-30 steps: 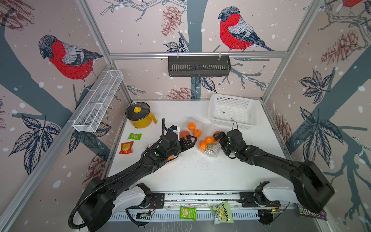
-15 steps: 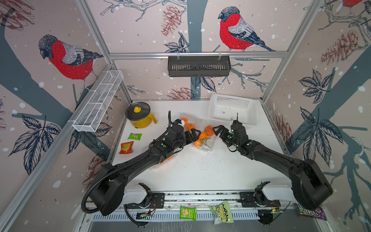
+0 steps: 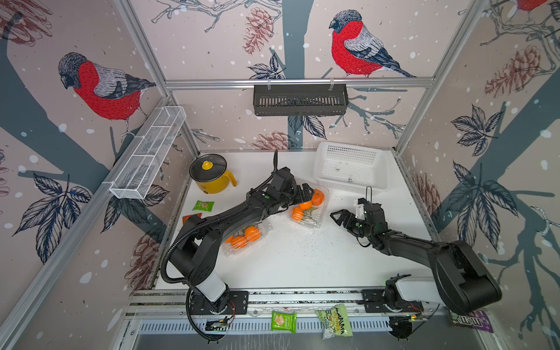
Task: Take oranges out of containers
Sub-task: Move the packing box to the center of the board, then adjust the packing box at the center of the board.
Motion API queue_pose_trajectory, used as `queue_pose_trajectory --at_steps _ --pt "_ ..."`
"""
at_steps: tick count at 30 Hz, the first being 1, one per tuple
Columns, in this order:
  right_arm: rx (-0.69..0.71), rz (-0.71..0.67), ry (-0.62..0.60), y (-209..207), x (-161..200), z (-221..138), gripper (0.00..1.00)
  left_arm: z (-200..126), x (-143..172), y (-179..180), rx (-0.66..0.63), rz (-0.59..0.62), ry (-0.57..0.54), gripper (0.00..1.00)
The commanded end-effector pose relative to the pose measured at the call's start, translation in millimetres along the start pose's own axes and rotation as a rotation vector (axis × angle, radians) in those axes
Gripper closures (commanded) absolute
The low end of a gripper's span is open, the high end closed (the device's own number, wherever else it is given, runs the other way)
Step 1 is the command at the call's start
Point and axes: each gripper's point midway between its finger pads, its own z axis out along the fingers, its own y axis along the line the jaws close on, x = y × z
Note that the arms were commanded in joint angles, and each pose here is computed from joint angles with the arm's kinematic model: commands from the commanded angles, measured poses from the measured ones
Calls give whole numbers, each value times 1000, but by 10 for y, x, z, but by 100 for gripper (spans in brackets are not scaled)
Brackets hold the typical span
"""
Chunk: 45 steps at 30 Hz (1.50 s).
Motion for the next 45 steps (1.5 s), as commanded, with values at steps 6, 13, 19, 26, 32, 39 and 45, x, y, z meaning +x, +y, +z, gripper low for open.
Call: queue_pose_trajectory --at_steps 6,13,19,26,32,39,45 --pt "-238 -108 -82 640 -209 -123 6 176 -45 309 -55 -23 67 2" --pt "-299 -88 -84 870 -293 -101 8 328 -22 229 -8 -45 106 2" --pt "-357 -68 -54 961 -268 6 9 261 -60 119 28 -52 101 2" --pt "-332 -86 -66 1000 -298 -26 8 288 -24 72 61 -68 123 2" --pt "-297 -64 -46 865 -262 67 8 256 -106 14 59 -59 111 2" --pt "-301 -60 -41 816 -236 67 8 67 -235 -35 48 -44 77 2" --pt "-303 -51 -39 816 -252 88 8 232 -67 -24 84 -80 134 2"
